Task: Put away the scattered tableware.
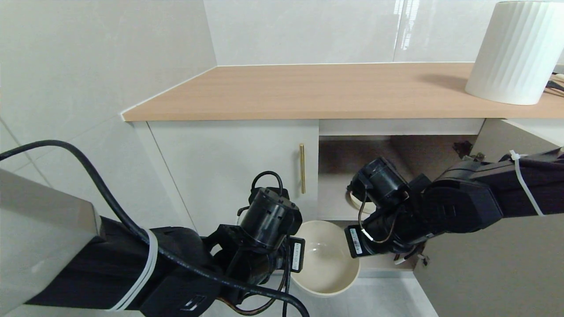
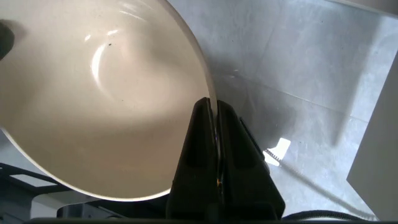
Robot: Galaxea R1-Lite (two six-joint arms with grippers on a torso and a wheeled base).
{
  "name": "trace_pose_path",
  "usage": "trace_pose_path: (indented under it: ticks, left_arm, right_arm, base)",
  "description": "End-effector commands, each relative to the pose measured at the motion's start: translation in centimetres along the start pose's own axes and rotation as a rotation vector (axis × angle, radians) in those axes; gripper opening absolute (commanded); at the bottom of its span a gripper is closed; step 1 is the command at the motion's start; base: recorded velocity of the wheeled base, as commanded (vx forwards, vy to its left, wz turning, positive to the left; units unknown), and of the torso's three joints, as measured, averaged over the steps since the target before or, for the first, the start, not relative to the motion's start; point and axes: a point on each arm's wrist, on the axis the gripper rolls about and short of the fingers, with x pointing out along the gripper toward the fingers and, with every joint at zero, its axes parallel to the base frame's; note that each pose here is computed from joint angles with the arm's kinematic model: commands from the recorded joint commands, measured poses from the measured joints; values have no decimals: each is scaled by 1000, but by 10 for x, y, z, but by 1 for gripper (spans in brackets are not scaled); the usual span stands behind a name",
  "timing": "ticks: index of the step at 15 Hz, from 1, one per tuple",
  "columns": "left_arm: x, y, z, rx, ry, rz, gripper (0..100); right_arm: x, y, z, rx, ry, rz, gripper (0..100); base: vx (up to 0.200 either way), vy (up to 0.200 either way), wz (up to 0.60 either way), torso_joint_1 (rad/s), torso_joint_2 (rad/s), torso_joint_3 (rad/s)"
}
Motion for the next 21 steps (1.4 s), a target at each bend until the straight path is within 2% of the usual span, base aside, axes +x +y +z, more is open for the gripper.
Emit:
trace_pose_path:
  ticks: [1, 5, 6, 9, 11, 13, 16, 18, 20, 21]
  left_arm:
    - [0, 0, 0, -1, -1, 0, 0]
    - [-1, 1, -1, 2, 3, 2, 0]
    - [-1, 1, -1, 2, 2, 1, 100]
    - [-8, 2, 4, -10, -21, -8, 100]
    - [-10, 2, 6, -13, -26, -9, 100]
    - [-10, 3, 6, -13, -25, -7, 100]
    - [-13, 3, 8, -17, -34, -11, 100]
    - [-13, 4, 8, -18, -36, -11, 100]
    - [-12, 4, 8, -17, -33, -10, 100]
    - [-12, 4, 8, -17, -33, -10, 100]
  right_arm:
    - [0, 0, 0, 0, 1, -2, 0]
    - [1, 0, 0, -2, 4, -3, 0]
    - [1, 0, 0, -2, 4, -3, 0]
    - [1, -6, 2, 17, -9, -25, 0]
    - [6, -20, 8, 57, -47, -107, 0]
    - [15, -37, 16, 123, -125, -156, 0]
    - [46, -82, 31, 224, -315, -191, 0]
    - [51, -95, 37, 251, -351, -205, 0]
    - [64, -120, 48, 299, -453, -239, 0]
    - [65, -122, 49, 299, -463, -240, 0]
  base:
    - [0, 0, 0, 0, 0, 0]
    - [0, 0, 0, 0, 0, 0]
    - [0, 0, 0, 0, 0, 0]
    - [0, 0, 0, 0, 0, 0]
    - [0, 0, 0, 0, 0, 0]
    - [0, 0, 0, 0, 0, 0]
    - [0, 0, 0, 0, 0, 0]
    - [0, 0, 0, 0, 0, 0]
    - [0, 0, 0, 0, 0, 0]
    - [0, 0, 0, 0, 0, 0]
